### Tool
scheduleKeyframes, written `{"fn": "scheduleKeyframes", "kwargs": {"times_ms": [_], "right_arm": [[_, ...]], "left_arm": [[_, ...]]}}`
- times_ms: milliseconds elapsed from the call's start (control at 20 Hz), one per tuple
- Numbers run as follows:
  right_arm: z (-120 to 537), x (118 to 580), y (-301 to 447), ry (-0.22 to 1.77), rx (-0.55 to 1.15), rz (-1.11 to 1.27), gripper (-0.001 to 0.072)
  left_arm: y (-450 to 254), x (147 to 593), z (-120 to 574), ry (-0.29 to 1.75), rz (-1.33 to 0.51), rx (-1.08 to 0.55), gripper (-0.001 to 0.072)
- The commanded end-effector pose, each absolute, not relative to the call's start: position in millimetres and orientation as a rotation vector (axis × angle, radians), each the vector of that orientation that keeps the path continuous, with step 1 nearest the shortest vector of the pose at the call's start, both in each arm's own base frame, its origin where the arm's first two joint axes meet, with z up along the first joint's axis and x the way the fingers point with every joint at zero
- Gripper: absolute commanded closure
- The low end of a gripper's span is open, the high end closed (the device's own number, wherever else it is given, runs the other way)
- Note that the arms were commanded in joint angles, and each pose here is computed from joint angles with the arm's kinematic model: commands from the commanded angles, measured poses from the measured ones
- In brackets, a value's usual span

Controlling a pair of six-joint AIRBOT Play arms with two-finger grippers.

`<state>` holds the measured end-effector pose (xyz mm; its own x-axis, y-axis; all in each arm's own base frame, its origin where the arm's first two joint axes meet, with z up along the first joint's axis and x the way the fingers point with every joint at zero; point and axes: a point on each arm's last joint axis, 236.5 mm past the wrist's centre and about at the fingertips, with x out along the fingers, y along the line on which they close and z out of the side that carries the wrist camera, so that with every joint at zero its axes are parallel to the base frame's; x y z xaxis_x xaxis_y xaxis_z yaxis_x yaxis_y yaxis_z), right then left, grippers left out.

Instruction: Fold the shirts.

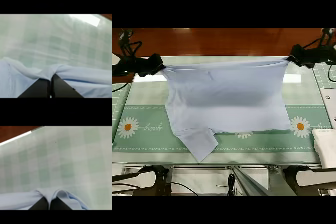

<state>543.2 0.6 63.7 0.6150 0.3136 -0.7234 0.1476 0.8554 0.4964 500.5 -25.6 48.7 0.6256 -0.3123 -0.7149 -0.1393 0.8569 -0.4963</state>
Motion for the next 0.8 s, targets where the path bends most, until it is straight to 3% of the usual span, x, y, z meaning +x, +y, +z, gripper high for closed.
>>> {"fn": "scheduleKeyframes", "kwargs": {"times_ms": [0, 200, 400, 500, 750], "right_arm": [[15, 572, 11, 1.013, 0.686, 0.108, 0.0694], [-5, 559, 18, 1.105, 0.683, 0.154, 0.0694], [-2, 515, -14, 1.229, 0.594, 0.190, 0.0694], [-16, 489, -31, 1.337, 0.556, 0.158, 0.0694], [-60, 452, -18, 1.489, 0.500, 0.166, 0.0694]], "left_arm": [[-41, 511, 20, 0.941, -0.117, -0.608, 0.0683], [-52, 498, 18, 1.011, -0.168, -0.587, 0.0682], [-56, 439, 24, 1.244, -0.371, -0.422, 0.0683], [-38, 406, -5, 1.409, -0.336, -0.334, 0.0682], [-48, 360, -73, 1.612, -0.316, -0.382, 0.0682]]}}
